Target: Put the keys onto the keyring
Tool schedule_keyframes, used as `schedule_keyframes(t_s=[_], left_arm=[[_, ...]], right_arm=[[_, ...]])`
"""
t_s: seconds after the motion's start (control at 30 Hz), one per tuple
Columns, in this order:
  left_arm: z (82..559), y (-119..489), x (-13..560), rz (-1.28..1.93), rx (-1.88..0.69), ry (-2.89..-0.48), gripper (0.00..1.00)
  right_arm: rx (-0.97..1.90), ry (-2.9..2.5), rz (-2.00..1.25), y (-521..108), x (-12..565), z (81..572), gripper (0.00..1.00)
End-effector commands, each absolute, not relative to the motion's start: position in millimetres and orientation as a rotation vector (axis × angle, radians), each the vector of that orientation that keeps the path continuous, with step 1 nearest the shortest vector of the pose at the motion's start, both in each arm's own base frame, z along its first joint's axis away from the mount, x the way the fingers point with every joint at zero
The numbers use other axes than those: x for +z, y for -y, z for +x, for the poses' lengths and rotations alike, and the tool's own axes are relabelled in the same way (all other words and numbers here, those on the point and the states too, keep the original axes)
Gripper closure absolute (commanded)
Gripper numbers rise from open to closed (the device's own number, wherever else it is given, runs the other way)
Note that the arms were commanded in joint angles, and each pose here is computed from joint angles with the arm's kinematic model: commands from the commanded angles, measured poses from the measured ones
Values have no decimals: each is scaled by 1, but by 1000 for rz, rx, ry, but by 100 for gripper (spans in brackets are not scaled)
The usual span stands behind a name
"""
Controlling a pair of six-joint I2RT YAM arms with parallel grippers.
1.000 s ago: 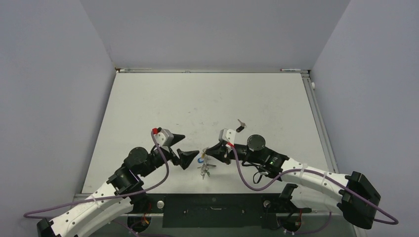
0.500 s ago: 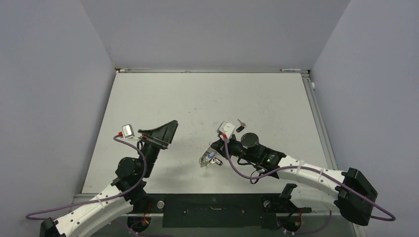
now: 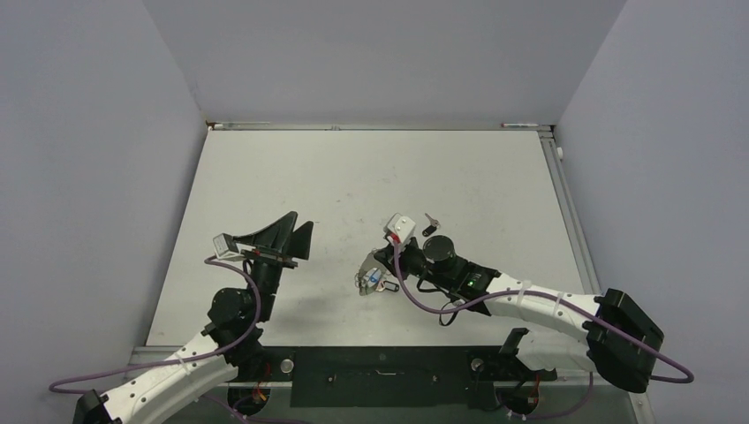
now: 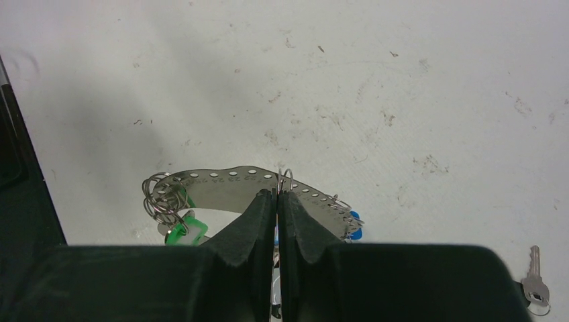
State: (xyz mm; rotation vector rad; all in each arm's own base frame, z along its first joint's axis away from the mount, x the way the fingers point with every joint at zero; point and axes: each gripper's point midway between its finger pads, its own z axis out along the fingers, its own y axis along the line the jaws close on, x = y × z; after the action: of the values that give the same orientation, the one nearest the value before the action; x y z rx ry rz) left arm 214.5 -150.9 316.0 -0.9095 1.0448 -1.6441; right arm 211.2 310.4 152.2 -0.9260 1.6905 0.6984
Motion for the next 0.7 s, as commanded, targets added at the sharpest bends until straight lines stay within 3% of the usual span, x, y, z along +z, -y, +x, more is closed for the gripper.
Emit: schedule_keyframes(t_s=[0.0, 0.3, 0.67], left_arm=[[210, 136, 336, -988, -1725, -939, 4], [209, 136, 348, -1057, -1840, -880, 4], [206, 137, 353, -1023, -1780, -955, 4]], right_arm=[[713, -1656, -884, -321, 168, 220, 95], [748, -1682, -883, -333, 161, 222, 95], [754, -1698, -892, -337, 154, 222, 95]])
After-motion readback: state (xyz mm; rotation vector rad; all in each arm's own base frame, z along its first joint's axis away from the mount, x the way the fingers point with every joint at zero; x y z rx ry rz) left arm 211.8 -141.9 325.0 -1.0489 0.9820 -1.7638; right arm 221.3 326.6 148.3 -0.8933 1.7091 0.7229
